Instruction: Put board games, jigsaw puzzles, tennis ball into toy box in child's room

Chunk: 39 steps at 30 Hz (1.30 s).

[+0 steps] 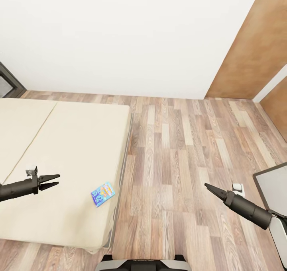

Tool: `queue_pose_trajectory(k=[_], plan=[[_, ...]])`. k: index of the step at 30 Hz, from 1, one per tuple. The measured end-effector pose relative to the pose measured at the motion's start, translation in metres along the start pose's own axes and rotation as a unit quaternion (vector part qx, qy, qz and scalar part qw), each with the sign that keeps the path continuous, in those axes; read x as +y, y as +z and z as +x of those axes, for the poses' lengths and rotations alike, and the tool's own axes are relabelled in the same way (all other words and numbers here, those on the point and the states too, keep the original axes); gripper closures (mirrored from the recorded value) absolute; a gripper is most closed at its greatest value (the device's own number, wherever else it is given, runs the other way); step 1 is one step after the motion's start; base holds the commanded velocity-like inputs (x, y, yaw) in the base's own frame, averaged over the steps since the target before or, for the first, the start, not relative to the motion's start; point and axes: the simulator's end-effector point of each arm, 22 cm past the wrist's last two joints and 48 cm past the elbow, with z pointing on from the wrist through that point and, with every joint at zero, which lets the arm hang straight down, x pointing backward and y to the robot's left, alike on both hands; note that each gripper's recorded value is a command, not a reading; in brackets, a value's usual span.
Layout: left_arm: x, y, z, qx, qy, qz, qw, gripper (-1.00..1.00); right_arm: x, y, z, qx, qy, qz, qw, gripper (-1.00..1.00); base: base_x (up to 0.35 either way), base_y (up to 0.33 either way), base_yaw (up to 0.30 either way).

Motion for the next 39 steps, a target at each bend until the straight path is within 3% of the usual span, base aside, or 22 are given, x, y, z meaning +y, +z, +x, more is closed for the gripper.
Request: queue_pose_trajectory(k=[39], plan=[[-0.03,-0.013,-0.013,-0.016,0.025,0.013,0.9995,-1.0,0.027,-0.007,-0.015,-0.015,-0.022,-0.017,0.9995,-1.0,0.0,0.0,0.0]])
